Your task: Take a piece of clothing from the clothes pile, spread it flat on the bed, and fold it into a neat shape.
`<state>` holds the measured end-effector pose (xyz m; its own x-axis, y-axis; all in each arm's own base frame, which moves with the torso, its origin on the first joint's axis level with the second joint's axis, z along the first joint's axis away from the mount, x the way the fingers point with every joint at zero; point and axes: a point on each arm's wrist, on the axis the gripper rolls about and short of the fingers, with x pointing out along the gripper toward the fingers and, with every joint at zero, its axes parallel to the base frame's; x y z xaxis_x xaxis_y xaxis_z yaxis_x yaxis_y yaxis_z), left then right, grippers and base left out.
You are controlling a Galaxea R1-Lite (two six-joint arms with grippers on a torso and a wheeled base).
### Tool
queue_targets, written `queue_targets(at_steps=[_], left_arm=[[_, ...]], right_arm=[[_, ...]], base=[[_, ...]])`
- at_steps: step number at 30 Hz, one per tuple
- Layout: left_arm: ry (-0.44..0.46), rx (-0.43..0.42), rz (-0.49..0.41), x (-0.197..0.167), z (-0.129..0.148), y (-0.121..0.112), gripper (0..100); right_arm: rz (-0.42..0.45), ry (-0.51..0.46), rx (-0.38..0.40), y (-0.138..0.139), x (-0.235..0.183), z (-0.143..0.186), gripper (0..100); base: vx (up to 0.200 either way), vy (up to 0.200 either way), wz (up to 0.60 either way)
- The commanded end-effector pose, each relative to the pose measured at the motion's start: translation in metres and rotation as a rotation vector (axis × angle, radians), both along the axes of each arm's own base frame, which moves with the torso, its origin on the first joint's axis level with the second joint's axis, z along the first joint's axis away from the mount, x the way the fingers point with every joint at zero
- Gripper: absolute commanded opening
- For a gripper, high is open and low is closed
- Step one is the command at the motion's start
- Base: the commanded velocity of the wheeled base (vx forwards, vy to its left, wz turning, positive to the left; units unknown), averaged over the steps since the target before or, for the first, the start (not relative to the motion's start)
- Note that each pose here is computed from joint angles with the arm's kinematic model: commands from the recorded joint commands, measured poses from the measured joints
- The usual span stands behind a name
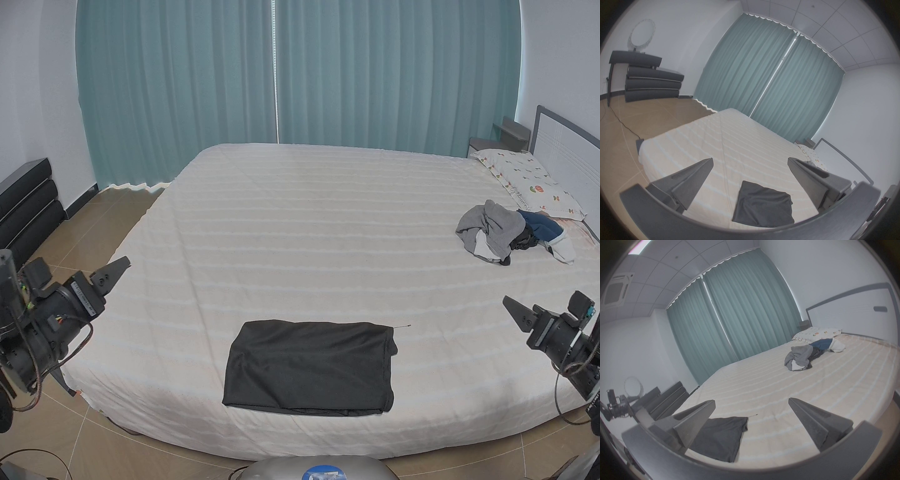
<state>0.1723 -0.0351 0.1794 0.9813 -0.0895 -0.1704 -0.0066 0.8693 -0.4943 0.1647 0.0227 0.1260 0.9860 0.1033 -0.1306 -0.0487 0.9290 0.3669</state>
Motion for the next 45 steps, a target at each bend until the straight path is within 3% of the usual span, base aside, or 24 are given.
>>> queue_targets(at_steps=[1, 6, 15, 21, 26, 29, 34, 36, 41, 45], left_arm=[[-0.135, 0.094, 0.088, -0.111, 0.023, 0.027, 100], [-0.132, 0.115, 0.13, -0.141, 0.014, 0.034, 100], [-0.147, 0.251, 0.178, -0.188, -0.011, 0.045, 100], [-0.173, 0.331, 0.253, -0.213, -0.026, 0.046, 100], [-0.203, 0.411, 0.339, -0.222, -0.03, 0.043, 100], [-0.221, 0.468, 0.372, -0.228, -0.035, 0.041, 100], [-0.199, 0.536, 0.401, -0.225, -0.046, 0.042, 100], [-0.195, 0.545, 0.416, -0.222, -0.05, 0.043, 100], [-0.174, 0.555, 0.413, -0.208, -0.072, 0.043, 100], [-0.235, 0.583, 0.406, -0.197, -0.088, 0.042, 100]], right_arm=[[0.1, -0.15, -0.222, -0.016, -0.118, 0.01, 100], [0.106, -0.113, -0.327, -0.02, -0.159, -0.001, 100], [0.062, -0.066, -0.37, -0.023, -0.2, -0.014, 100], [-0.003, -0.118, -0.448, -0.022, -0.208, -0.019, 100], [-0.074, -0.09, -0.478, -0.023, -0.206, -0.023, 100], [-0.069, -0.057, -0.482, -0.023, -0.201, -0.035, 100], [-0.085, -0.155, -0.483, -0.023, -0.19, -0.043, 100], [-0.088, -0.236, -0.496, -0.023, -0.188, -0.042, 100], [-0.079, -0.229, -0.506, -0.023, -0.188, -0.043, 100], [-0.072, -0.214, -0.479, -0.023, -0.188, -0.044, 100]], base=[[0.0, 0.0, 0.0], [0.0, 0.0, 0.0], [0.0, 0.0, 0.0], [0.0, 0.0, 0.0], [0.0, 0.0, 0.0], [0.0, 0.0, 0.0], [0.0, 0.0, 0.0], [0.0, 0.0, 0.0], [0.0, 0.0, 0.0], [0.0, 0.0, 0.0]])
